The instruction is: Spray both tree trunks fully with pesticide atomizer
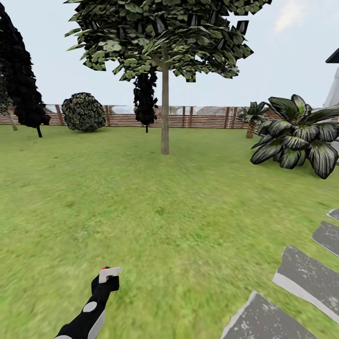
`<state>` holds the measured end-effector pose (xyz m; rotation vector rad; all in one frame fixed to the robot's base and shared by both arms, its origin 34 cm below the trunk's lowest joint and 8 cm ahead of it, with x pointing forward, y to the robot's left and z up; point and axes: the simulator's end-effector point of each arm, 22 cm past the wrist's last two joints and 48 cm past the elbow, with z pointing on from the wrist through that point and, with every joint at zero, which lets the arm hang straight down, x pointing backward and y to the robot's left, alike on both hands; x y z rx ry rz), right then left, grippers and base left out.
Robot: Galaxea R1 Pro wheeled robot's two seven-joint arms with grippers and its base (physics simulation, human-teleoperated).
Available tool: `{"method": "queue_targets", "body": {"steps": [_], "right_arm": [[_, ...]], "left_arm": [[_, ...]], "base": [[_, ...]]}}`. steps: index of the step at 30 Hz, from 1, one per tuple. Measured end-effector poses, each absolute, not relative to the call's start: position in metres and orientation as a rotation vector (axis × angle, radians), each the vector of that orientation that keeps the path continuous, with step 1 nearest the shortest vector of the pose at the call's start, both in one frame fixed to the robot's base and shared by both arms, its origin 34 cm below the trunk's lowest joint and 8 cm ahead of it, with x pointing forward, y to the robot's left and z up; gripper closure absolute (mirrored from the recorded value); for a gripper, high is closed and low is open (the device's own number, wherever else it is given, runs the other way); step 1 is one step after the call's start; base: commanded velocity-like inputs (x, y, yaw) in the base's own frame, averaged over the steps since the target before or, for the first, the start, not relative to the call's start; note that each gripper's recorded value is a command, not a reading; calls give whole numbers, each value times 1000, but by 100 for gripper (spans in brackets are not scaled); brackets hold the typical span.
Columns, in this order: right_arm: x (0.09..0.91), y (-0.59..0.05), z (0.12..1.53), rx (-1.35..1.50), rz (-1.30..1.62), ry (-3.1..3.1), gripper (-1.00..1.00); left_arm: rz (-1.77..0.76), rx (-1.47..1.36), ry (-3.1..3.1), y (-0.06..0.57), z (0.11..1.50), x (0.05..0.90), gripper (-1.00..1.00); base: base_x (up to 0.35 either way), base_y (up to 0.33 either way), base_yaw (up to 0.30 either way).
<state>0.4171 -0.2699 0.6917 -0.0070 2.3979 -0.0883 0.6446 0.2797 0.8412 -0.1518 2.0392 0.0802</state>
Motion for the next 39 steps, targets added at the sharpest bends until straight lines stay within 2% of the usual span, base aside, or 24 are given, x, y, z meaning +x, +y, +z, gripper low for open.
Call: {"method": "queue_targets", "body": {"steps": [39], "right_arm": [[417,-271,692,2,-89,2397,-100]], "left_arm": [[80,-148,2042,279,841,644,100]], "base": [[350,0,0]]}}
